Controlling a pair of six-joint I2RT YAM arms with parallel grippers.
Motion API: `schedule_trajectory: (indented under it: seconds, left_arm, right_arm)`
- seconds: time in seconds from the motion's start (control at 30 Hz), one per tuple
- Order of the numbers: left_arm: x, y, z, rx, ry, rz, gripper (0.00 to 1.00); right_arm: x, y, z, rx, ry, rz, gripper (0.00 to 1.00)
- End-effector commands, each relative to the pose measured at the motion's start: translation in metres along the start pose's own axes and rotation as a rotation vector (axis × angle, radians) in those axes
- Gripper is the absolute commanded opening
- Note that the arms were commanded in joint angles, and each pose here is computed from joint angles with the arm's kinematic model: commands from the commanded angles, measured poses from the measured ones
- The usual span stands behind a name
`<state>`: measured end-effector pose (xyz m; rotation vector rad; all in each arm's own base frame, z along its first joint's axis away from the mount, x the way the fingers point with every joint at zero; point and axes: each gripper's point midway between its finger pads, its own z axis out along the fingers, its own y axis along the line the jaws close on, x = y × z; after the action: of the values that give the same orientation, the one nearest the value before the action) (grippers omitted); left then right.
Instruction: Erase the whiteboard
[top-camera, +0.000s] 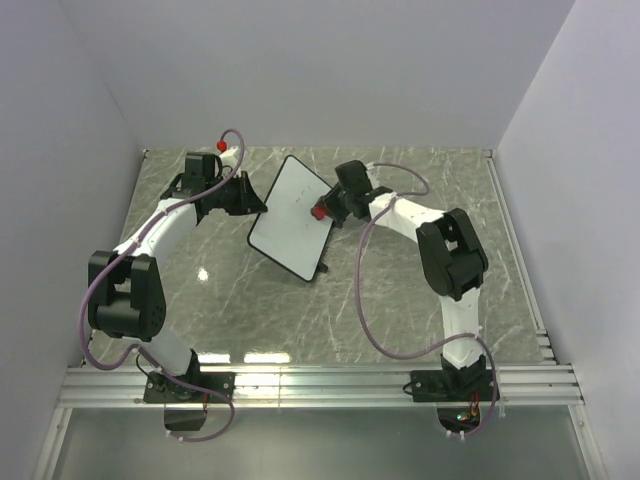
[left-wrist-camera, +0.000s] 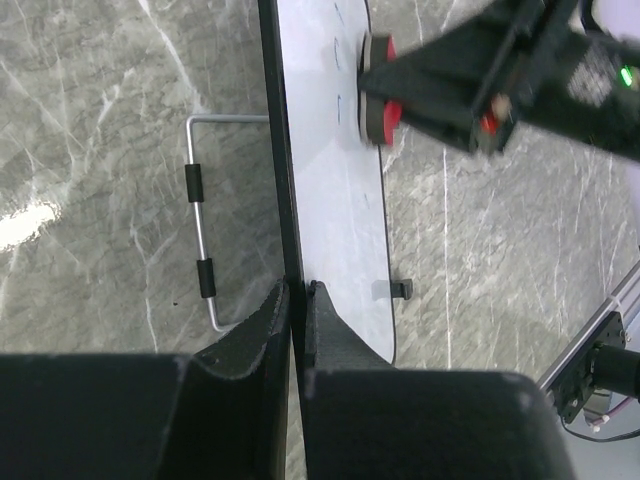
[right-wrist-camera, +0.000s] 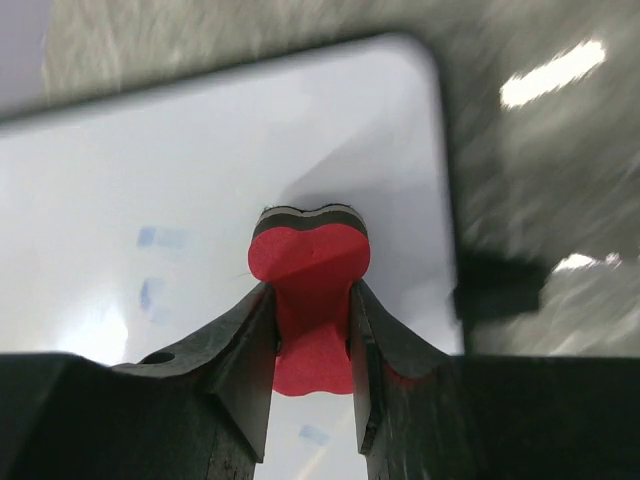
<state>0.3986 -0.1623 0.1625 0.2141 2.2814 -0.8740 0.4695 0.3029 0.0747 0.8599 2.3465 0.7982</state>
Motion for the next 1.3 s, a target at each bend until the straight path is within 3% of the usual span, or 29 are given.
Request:
schedule_trajectory:
  seconds: [0.0, 0.27, 0.5, 0.97, 1.27]
  left_arm:
    - [0.035, -0.005, 0.009, 0.018, 0.130, -0.008, 0.00]
    - [0.036, -0.005, 0.009, 0.017, 0.127, -0.008, 0.00]
    - [0.038, -0.006, 0.009, 0.025, 0.126, -0.008, 0.00]
    - [0.041, -0.014, 0.004, 0.033, 0.121, 0.008, 0.00]
    - [0.046, -0.018, 0.001, 0.031, 0.126, 0.021, 0.00]
  right_arm:
    - [0.090, 0.028, -0.025, -0.087, 0.166, -0.048, 0.00]
    - [0.143, -0.015, -0.047, -0.033, 0.231, -0.023, 0.00]
    - [0.122, -0.053, -0.044, 0.036, 0.183, 0.014, 0.00]
    - [0.008, 0.023, -0.001, -0.021, 0.020, -0.007, 0.00]
    - [-0.019, 0.070, 0.034, -0.121, 0.003, 0.068, 0.00]
